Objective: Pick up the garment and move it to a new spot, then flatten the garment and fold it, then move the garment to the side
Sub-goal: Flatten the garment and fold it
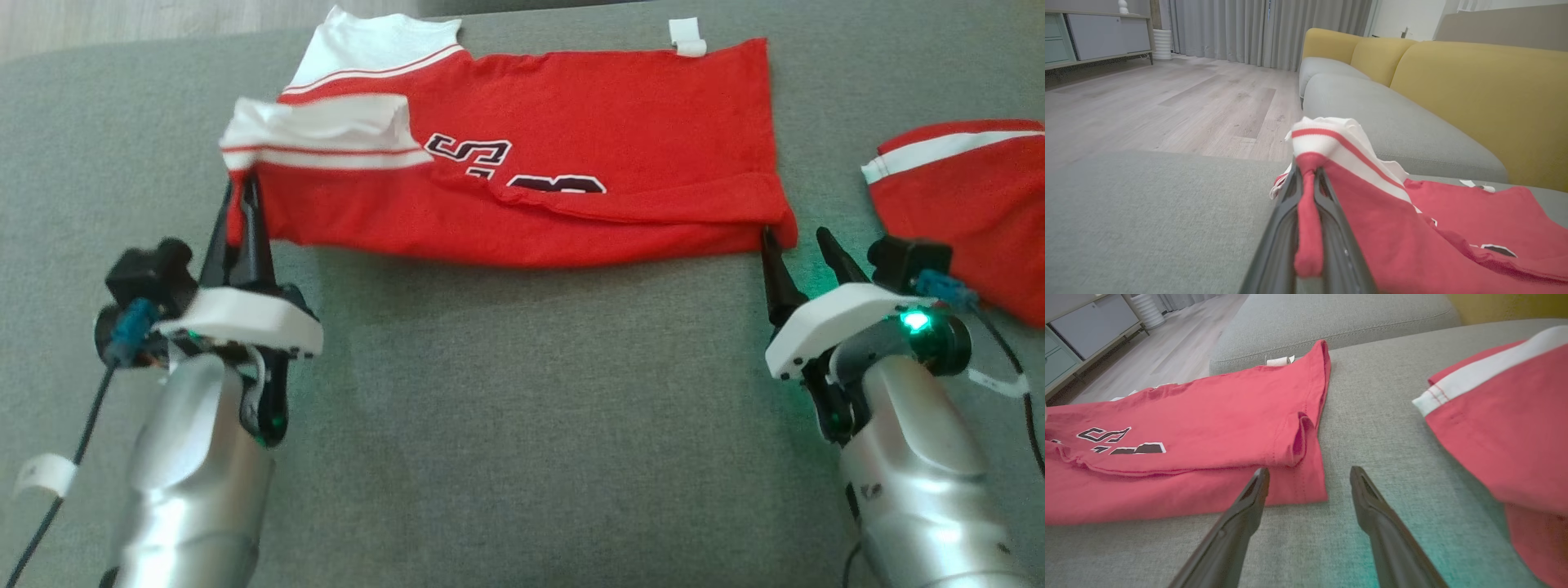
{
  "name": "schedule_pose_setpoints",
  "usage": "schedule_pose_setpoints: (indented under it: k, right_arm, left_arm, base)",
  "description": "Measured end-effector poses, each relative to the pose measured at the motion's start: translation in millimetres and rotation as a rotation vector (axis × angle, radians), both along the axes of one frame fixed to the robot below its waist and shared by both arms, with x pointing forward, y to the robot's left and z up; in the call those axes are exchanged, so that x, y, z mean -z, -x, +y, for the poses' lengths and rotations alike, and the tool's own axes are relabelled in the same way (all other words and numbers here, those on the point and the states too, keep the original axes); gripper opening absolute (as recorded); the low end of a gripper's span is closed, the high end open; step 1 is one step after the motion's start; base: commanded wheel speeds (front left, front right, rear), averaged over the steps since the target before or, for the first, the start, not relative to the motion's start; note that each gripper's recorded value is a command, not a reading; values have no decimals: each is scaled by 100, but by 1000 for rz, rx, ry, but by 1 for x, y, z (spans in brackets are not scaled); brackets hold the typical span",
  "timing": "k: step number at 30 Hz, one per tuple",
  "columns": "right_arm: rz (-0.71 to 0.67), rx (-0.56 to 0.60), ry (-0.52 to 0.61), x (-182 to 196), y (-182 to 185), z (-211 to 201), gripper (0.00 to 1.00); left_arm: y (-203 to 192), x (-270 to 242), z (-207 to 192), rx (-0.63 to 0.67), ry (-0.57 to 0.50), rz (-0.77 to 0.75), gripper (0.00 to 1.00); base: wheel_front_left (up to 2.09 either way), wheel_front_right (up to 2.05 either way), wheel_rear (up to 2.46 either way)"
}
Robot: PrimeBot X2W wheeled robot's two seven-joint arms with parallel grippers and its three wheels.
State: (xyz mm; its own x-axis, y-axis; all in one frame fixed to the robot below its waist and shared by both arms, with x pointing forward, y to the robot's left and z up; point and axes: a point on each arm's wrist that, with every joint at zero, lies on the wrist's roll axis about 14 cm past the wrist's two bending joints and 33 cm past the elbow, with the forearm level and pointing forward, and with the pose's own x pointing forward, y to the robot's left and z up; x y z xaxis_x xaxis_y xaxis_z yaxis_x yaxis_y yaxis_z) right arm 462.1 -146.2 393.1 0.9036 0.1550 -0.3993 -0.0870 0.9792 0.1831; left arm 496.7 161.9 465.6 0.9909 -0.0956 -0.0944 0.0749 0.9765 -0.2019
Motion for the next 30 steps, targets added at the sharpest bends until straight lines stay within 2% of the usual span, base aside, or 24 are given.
schedule_pose_setpoints:
  k: [10, 18, 19, 20, 30]
  right_arm:
    - [91, 35, -91, 17, -8, 8, 100]
    - [165, -12, -107, 21, -16, 25, 100]
    - [168, -20, -101, 21, -17, 26, 35]
    - [169, -30, -94, 21, -17, 28, 0]
    - [98, -8, -56, 13, -11, 17, 0]
  left_arm:
    - [12, 13, -2, 25, -17, 30, 0]
    - [14, 15, -4, 37, -33, 34, 0]
    - [15, 17, -4, 38, -35, 38, 0]
    - [15, 18, -4, 38, -37, 44, 0]
    - [19, 16, 2, 24, -45, 47, 0]
  base:
    - [0, 0, 0]
    - [0, 0, 0]
    - [0, 0, 0]
    - [0, 0, 0]
    - [0, 0, 0]
